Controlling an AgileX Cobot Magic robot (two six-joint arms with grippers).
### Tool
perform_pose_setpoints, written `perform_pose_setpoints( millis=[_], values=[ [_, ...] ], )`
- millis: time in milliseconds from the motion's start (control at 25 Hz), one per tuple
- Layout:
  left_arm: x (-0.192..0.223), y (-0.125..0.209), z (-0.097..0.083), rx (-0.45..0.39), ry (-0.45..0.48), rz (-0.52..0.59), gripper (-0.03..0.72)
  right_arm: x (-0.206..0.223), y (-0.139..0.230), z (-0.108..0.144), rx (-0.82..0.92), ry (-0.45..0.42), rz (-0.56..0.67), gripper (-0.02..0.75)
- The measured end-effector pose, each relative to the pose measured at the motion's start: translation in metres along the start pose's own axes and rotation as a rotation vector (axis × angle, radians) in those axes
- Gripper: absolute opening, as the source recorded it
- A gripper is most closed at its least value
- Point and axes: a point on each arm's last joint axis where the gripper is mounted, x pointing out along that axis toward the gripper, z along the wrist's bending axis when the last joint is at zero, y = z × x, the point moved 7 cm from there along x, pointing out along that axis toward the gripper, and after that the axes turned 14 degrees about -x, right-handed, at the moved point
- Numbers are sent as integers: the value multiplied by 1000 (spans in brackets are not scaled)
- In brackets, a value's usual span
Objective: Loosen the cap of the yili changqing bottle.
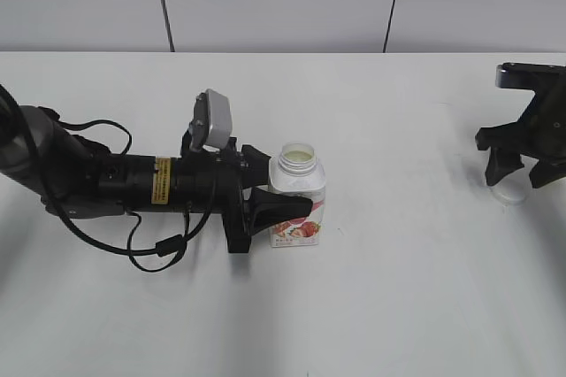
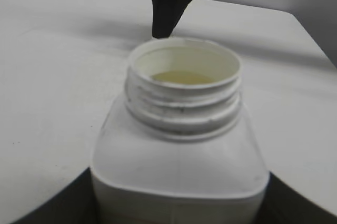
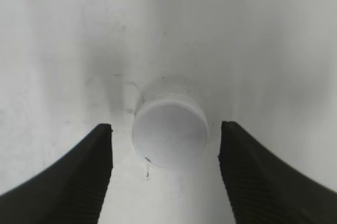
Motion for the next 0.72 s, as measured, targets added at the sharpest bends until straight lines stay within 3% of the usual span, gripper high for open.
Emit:
perform_pose_setpoints(
  millis=[320, 600, 720],
  values=[
    [0, 0, -1, 1, 5, -1, 389, -3, -3, 0, -1, -3, 4, 504],
    [0, 1, -2, 6, 16, 5, 559, -3, -2, 0, 0, -4, 10, 504],
    [0, 0, -4, 6, 24, -3, 577, -3, -2, 0, 0, -4, 10, 504]
  ],
)
